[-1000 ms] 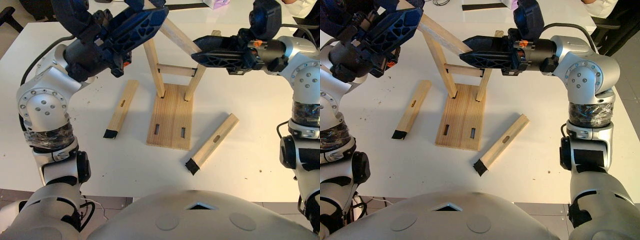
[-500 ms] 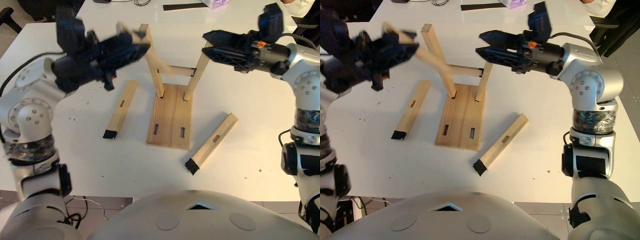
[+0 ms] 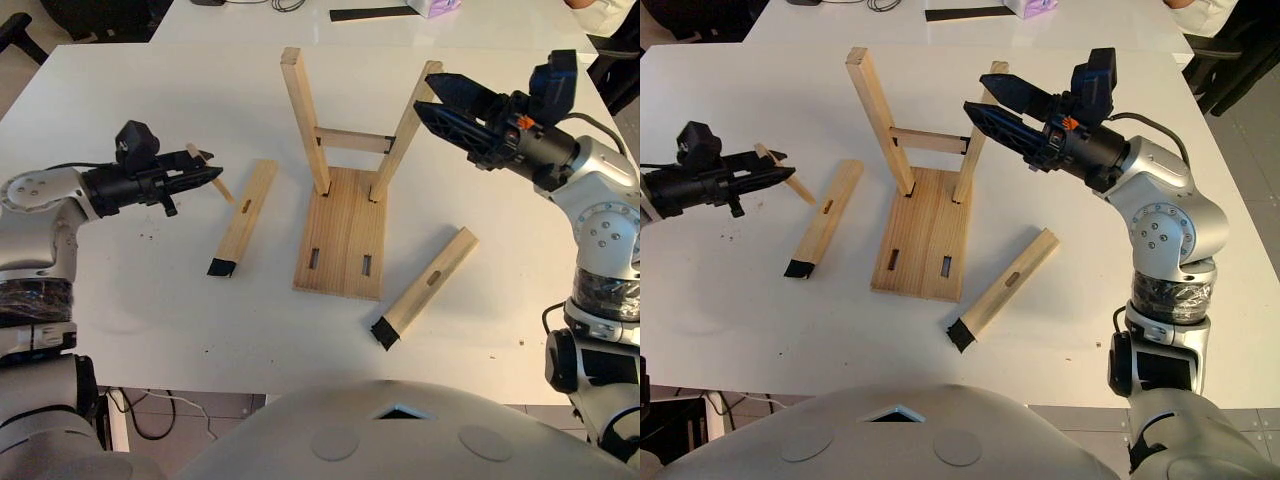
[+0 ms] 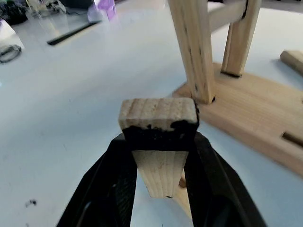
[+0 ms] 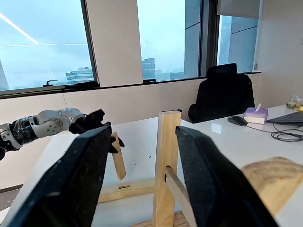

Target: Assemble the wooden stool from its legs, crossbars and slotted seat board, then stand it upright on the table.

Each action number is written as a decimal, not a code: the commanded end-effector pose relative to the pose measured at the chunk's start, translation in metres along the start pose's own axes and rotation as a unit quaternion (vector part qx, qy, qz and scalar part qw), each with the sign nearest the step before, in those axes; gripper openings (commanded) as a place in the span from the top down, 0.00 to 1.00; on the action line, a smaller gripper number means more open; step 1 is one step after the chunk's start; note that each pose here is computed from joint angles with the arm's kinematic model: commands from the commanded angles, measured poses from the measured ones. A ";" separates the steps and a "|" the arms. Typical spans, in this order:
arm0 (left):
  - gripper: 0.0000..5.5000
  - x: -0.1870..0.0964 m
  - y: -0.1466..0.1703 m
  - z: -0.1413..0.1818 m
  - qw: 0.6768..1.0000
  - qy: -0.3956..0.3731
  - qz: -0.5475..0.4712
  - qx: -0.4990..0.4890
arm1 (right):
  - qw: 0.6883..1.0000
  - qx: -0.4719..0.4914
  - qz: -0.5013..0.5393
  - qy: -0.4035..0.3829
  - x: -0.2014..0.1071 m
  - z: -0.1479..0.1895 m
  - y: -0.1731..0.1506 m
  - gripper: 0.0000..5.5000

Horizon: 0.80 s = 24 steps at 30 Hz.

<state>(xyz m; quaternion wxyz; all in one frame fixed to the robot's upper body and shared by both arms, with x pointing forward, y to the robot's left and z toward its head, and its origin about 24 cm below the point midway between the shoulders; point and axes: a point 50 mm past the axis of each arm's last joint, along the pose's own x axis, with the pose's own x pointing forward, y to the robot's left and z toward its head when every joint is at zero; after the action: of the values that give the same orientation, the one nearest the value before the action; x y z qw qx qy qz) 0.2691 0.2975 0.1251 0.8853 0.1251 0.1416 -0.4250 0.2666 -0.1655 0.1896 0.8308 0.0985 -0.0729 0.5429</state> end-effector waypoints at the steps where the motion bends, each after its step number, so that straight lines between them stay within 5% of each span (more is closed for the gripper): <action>1: 0.76 -0.001 -0.005 -0.013 0.999 0.039 -0.017 0.016 | 1.000 -0.011 -0.013 -0.010 0.000 0.002 -0.002 0.55; 14: 0.76 0.008 -0.037 0.011 0.994 -0.013 -0.105 0.018 | 1.000 -0.004 -0.012 -0.005 -0.001 0.000 -0.002 0.55; 24: 0.76 0.032 -0.015 0.045 0.991 -0.072 -0.099 0.050 | 1.000 -0.003 -0.002 -0.003 0.006 -0.002 -0.006 0.55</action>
<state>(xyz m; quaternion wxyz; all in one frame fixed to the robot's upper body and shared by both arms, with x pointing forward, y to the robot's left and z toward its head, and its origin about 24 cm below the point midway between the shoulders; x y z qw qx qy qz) 0.2729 0.2557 0.1525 0.8414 0.1251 0.0760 -0.5201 0.2719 -0.1655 0.1839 0.8356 0.1077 -0.0690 0.5343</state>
